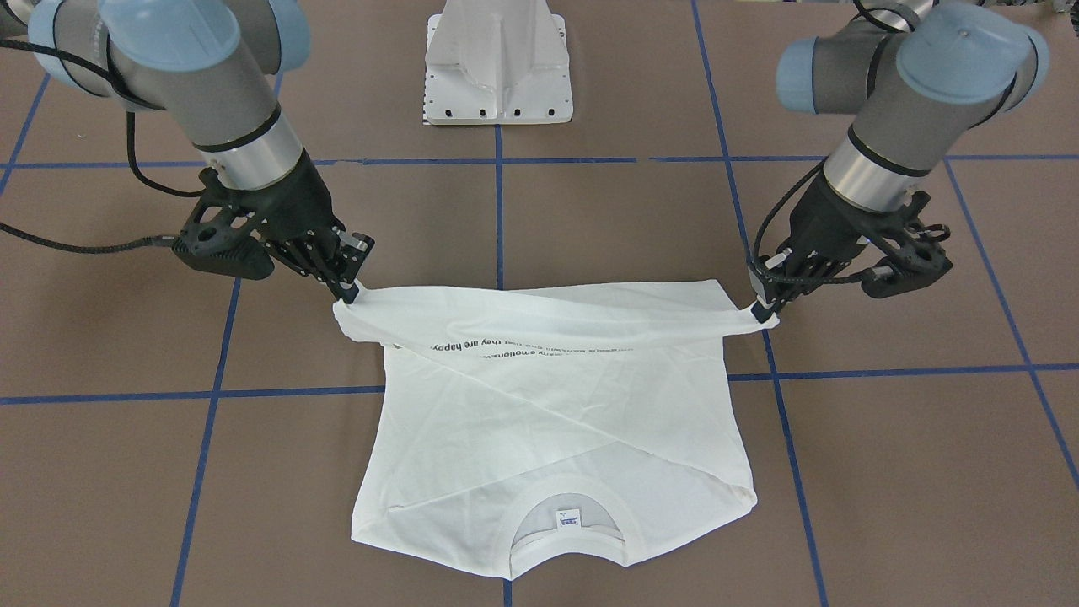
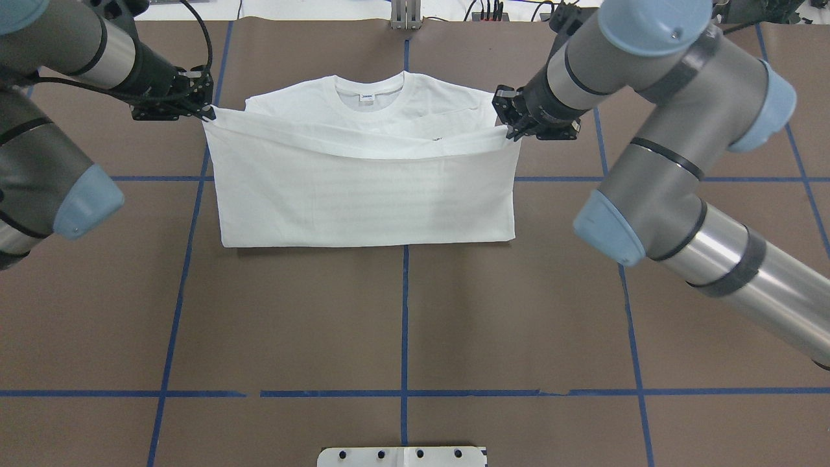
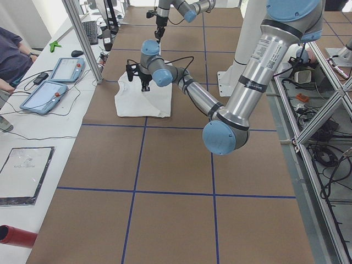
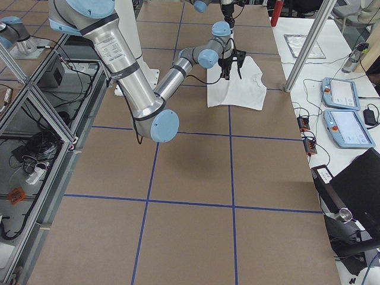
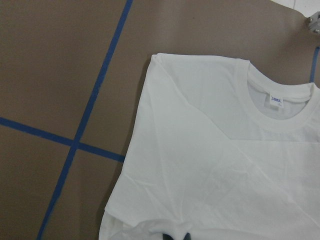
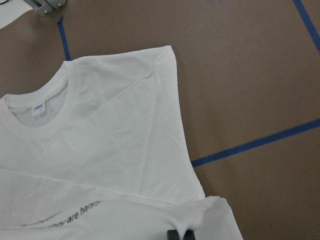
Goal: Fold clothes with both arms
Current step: 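Lift the hem with both grippers and fold it toward the collar, then release the hem at the collar and raise both grippers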
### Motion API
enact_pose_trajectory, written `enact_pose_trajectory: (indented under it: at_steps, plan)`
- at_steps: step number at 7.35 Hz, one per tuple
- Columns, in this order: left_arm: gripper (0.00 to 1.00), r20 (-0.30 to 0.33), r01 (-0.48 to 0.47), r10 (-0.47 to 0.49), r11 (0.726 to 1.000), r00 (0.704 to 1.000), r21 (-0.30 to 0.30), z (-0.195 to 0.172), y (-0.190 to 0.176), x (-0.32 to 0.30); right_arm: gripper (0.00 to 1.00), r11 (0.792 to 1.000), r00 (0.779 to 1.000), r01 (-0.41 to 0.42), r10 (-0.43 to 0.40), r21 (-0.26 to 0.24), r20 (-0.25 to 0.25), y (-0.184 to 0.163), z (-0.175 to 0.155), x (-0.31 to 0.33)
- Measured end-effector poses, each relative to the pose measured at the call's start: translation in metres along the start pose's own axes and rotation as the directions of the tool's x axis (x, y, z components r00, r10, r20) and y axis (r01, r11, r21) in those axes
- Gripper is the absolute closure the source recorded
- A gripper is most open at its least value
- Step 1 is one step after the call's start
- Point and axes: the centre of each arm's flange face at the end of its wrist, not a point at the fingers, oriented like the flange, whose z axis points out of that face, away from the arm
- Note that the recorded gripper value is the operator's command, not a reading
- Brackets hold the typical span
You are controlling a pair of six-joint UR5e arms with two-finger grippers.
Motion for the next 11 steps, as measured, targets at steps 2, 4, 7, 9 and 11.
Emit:
enact_pose_trajectory:
  at_steps: [2,4,7,9,11]
  plan:
    - [1.00,-0.026,-0.003,0.003,1.000,1.000,0.009,0.036,-0.038,0.000,1.00,1.000,1.000,-0.005,0.005,0.027,-0.010,-0.057,0.044,-0.029]
    - [1.00,-0.033,-0.005,0.005,1.000,0.999,0.012,0.063,-0.056,-0.005,1.00,0.999,1.000,0.004,-0.003,0.042,-0.019,-0.097,0.080,-0.046]
    - [1.00,-0.043,-0.011,0.012,1.000,0.999,0.020,0.112,-0.088,-0.011,1.00,0.999,0.997,0.027,-0.025,0.030,-0.077,-0.121,0.119,-0.045]
    - [1.00,-0.042,-0.012,0.014,0.999,0.999,0.033,0.134,-0.102,-0.012,1.00,0.999,0.995,0.031,-0.029,0.025,-0.095,-0.125,0.131,-0.043]
    - [1.00,-0.026,-0.008,0.010,0.997,1.000,0.073,0.144,-0.114,-0.011,1.00,0.999,0.993,0.041,-0.039,0.019,-0.108,-0.130,0.146,-0.037]
